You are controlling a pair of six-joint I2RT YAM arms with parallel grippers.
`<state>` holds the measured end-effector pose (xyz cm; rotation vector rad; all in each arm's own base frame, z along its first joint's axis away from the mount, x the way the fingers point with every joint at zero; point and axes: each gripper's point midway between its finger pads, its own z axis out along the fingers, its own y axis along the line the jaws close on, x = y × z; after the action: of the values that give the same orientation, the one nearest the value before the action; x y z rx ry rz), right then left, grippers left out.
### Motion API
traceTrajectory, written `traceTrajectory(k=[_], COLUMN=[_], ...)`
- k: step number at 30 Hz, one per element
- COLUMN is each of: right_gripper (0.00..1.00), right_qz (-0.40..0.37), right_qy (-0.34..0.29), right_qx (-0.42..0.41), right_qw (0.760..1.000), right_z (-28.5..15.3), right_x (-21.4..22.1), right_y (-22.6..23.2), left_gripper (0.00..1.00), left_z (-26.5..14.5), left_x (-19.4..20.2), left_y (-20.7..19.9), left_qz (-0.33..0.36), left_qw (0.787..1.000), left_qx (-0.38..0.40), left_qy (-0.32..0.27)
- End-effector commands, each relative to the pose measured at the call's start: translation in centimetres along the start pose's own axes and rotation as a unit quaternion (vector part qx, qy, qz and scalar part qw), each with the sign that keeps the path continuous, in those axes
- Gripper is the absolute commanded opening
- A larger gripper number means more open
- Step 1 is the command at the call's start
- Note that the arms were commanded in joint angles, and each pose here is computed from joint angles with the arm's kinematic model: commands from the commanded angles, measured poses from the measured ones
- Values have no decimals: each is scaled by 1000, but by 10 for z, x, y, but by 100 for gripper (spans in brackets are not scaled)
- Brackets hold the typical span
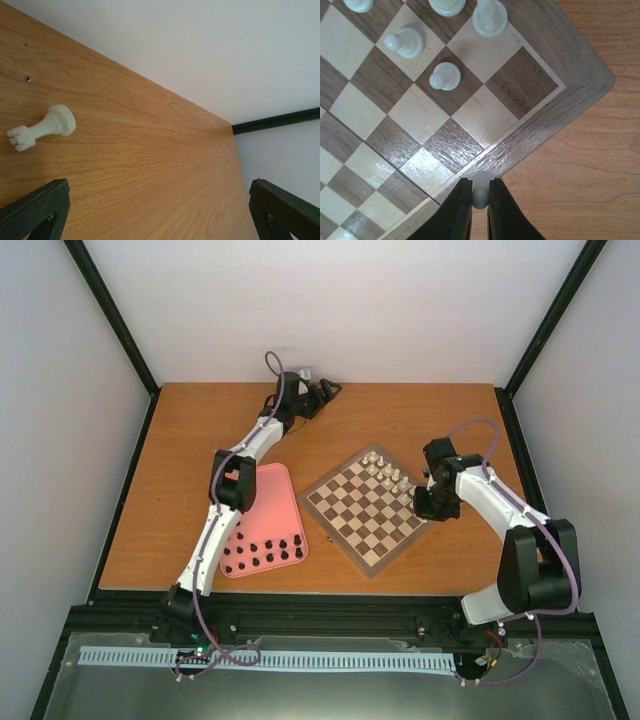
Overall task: Set up the chess pieces on the board
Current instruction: Place the chess piece on the chessboard.
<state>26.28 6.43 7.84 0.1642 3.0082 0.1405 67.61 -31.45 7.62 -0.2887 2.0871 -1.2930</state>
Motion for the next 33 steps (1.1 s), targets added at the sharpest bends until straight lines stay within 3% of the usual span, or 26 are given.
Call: traceTrajectory(k=[1, 33], right_gripper=[11, 10], right_qz=[8, 3], right_qy=[-10, -9], right_qx=[13, 21], right_qw=[1000, 1000], right_z=[5, 39], right_x=[-14, -29], right_y=[-4, -7], left_gripper=[100, 100], left_z=[-16, -31], left_x=[-8, -13], left_y=[-46, -40], left_qz=[45, 52], left_qw=[999, 998], left_qx=[15, -10], left_qy=[16, 34])
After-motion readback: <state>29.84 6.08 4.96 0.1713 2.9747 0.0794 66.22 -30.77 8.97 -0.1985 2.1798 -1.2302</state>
